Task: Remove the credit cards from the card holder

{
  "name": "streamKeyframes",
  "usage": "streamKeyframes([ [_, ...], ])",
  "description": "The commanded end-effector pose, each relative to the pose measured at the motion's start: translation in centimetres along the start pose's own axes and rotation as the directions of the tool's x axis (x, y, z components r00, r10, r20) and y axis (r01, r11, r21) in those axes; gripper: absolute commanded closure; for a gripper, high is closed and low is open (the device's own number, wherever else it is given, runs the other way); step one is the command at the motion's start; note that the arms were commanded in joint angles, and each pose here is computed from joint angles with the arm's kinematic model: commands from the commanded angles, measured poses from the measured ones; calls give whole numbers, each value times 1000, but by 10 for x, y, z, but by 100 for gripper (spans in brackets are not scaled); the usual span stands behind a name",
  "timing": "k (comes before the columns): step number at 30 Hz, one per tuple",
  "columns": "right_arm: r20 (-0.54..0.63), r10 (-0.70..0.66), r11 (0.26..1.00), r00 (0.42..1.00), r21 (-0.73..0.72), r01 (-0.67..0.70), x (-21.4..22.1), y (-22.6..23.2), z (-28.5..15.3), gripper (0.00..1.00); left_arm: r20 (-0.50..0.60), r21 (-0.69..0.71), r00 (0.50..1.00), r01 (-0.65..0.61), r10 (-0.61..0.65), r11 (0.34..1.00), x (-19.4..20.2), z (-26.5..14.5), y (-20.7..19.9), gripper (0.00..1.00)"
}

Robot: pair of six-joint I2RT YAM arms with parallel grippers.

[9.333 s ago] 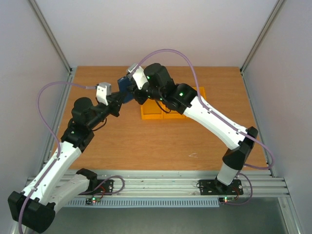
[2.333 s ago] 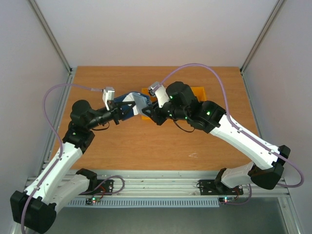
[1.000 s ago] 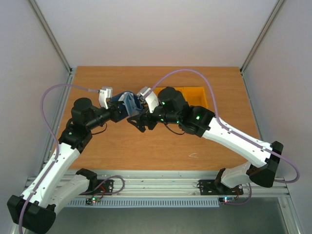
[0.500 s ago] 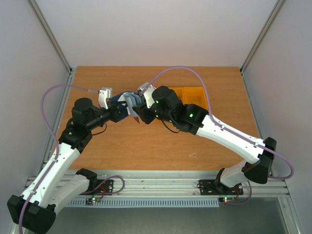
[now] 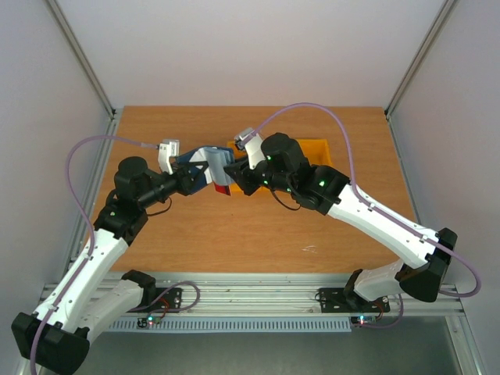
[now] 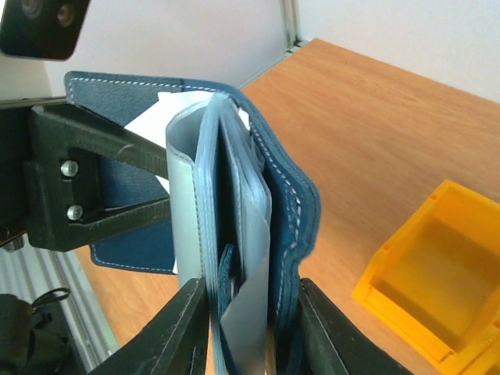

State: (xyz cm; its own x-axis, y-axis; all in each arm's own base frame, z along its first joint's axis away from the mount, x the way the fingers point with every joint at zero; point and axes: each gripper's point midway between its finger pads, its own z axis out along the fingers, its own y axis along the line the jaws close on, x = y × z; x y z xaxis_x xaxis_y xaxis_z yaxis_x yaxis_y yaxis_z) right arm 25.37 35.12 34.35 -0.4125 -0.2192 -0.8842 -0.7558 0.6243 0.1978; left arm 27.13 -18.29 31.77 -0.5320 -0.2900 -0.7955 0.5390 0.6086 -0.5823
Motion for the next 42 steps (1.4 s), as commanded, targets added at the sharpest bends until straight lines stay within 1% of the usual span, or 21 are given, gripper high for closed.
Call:
streamKeyframes([
  [1,-30,19,996,999,-81,-21,3,15,10,70,87,158,995,-72,58,985,-23,-8,-39,100],
  [3,-40,19,996,999,-92,-23,5,16,17,71,89,194,995,-69,53,979,-24,-9,-46,100],
  [5,-49,20,994,999,-108,-25,6,18,22,76,86,216,995,-60,42,975,-24,-9,-49,100],
  [6,-54,28,993,998,-113,-34,6,18,23,83,86,218,995,-58,41,974,-24,-9,-49,100],
  [7,-50,37,993,998,-113,-43,5,17,23,93,88,217,995,-57,39,974,-24,-9,-50,100],
  [8,-44,48,992,998,-111,-52,4,15,22,98,89,214,995,-54,35,975,-24,-10,-49,100],
  [13,-9,119,979,993,-164,-119,-5,9,7,99,77,211,996,-49,33,976,-20,-8,-46,100],
  [14,-4,130,975,991,-179,-129,-7,9,4,99,73,213,996,-57,43,975,-18,-8,-46,97],
  [17,5,172,959,985,-228,-167,-15,8,-10,99,57,201,994,-106,97,974,-9,-7,-41,62],
  [18,12,190,954,982,-236,-182,-18,6,-14,99,55,197,992,-124,116,973,-8,-7,-40,53],
  [19,27,207,947,978,-256,-193,-23,6,-21,99,57,195,988,-152,143,969,-7,-8,-39,48],
  [22,87,264,920,961,-322,-223,-39,6,-37,99,91,253,975,-219,202,942,-7,-13,-51,39],
  [25,149,271,903,951,-383,-197,-57,14,-51,99,144,372,961,-274,236,887,-6,-22,-72,35],
  [27,156,299,880,942,-427,-209,-65,21,-56,99,141,444,959,-284,247,850,-3,-25,-85,35],
  [29,170,300,870,939,-453,-196,-71,25,-59,99,140,476,959,-283,246,832,-5,-25,-90,35],
  [32,185,287,859,940,-485,-167,-76,31,-60,99,178,492,952,-307,251,815,-16,-26,-99,35],
  [35,186,272,845,944,-517,-141,-78,39,-59,99,170,522,963,-267,208,810,-22,-28,-105,37],
  [36,189,264,842,946,-524,-131,-79,42,-60,99,158,535,969,-247,192,808,-22,-29,-108,40],
  [40,185,253,840,950,-530,-120,-78,43,-56,99,157,570,965,-263,211,778,-19,-37,-117,69],
  [42,178,251,836,952,-536,-120,-77,44,-54,99,163,579,962,-272,218,768,-20,-39,-120,80],
])
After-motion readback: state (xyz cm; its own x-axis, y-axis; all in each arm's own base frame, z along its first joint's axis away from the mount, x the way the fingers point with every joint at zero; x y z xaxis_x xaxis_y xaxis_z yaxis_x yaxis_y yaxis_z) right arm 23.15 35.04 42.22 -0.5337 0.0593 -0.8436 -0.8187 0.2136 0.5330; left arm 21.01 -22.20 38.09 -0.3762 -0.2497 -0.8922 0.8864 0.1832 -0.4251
